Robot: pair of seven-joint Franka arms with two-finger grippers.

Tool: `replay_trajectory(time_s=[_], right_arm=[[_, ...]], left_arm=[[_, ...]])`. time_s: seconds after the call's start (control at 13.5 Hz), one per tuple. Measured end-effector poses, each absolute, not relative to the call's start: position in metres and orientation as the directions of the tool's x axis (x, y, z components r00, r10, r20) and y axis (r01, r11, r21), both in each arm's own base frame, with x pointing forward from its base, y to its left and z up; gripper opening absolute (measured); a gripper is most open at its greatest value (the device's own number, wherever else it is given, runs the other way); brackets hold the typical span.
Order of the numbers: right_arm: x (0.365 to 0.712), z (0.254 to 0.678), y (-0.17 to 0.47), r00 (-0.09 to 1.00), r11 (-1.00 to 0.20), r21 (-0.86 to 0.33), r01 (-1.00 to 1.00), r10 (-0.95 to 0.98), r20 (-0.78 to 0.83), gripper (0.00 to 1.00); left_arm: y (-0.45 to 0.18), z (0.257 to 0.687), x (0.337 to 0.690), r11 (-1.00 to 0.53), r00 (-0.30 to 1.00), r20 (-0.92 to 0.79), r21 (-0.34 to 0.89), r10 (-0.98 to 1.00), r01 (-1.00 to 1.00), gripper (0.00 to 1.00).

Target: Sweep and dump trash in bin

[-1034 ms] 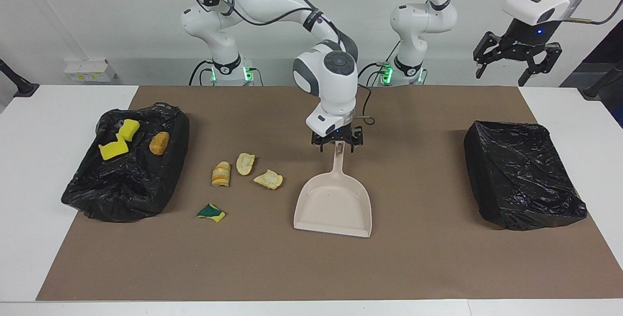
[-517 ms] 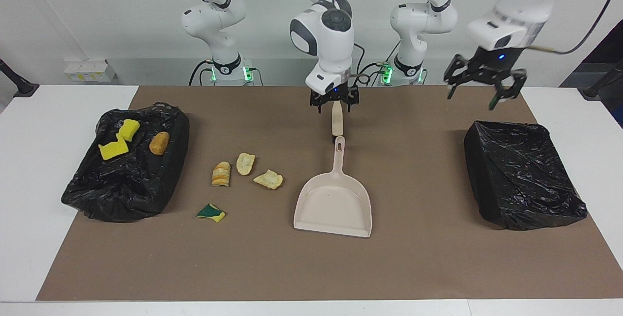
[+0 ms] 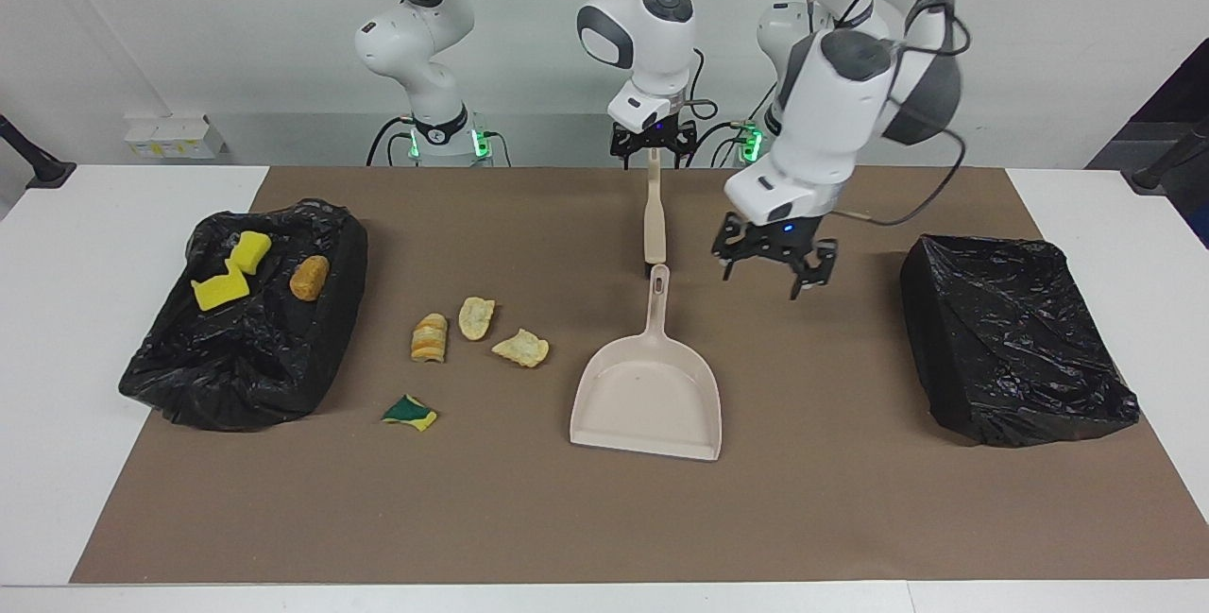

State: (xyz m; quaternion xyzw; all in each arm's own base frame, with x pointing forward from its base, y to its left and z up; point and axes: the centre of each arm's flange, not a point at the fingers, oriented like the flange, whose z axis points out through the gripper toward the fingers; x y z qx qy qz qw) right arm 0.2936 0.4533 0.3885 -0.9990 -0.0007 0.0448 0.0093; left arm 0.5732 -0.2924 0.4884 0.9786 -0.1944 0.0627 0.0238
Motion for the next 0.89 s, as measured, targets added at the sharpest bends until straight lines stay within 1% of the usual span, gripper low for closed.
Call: replay_trajectory(time_s=[0.15, 0.3, 0.37, 0.44, 0.52, 0.59, 0.66, 0.74, 0.81, 0.89], right_arm=[[0.284, 0.367, 0.450, 0.996, -1.000, -0.011, -0.005, -0.004, -0.091, 0.98], [0.282, 0.352, 0.449, 0.995, -1.000, -0.003, -0.004, -0.003, -0.098, 0.97], [0.282, 0.347, 0.451, 0.996, -1.000, -0.010, -0.004, -0.003, -0.094, 0.88], [0.284, 0.343, 0.453, 0.996, -1.000, -0.020, -0.006, -0.004, -0.088, 0.84], [0.286, 0.340, 0.454, 0.996, -1.000, -0.029, -0.009, -0.007, -0.083, 0.84], [0.288, 0.337, 0.455, 0.997, -0.999, -0.032, -0.012, -0.009, -0.082, 0.78], [0.289, 0.335, 0.454, 0.996, -0.999, -0.030, -0.014, -0.011, -0.083, 0.78], [0.289, 0.335, 0.454, 0.996, -0.999, -0.030, -0.014, -0.012, -0.083, 0.69], [0.289, 0.335, 0.454, 0.996, -0.999, -0.030, -0.015, -0.012, -0.084, 0.57], [0.289, 0.335, 0.454, 0.996, -0.999, -0.033, -0.021, -0.017, -0.089, 0.57]], left_arm=[[-0.329, 0.460, 0.566, -0.930, 0.922, 0.135, 0.010, -0.364, -0.369, 1.00], [-0.352, 0.438, 0.561, -0.933, 0.925, 0.134, 0.006, -0.355, -0.359, 1.00], [-0.358, 0.428, 0.560, -0.937, 0.928, 0.141, -0.003, -0.345, -0.348, 1.00], [-0.361, 0.415, 0.559, -0.940, 0.930, 0.143, -0.008, -0.339, -0.342, 1.00], [-0.363, 0.402, 0.557, -0.939, 0.930, 0.142, -0.009, -0.340, -0.343, 1.00], [-0.365, 0.388, 0.552, -0.938, 0.929, 0.137, -0.009, -0.343, -0.345, 1.00], [-0.367, 0.377, 0.546, -0.938, 0.930, 0.130, -0.009, -0.344, -0.346, 1.00], [-0.371, 0.369, 0.539, -0.941, 0.933, 0.129, -0.006, -0.337, -0.339, 1.00], [-0.377, 0.363, 0.533, -0.943, 0.935, 0.135, -0.001, -0.329, -0.332, 1.00], [-0.380, 0.358, 0.529, -0.944, 0.935, 0.136, 0.001, -0.327, -0.330, 1.00]])
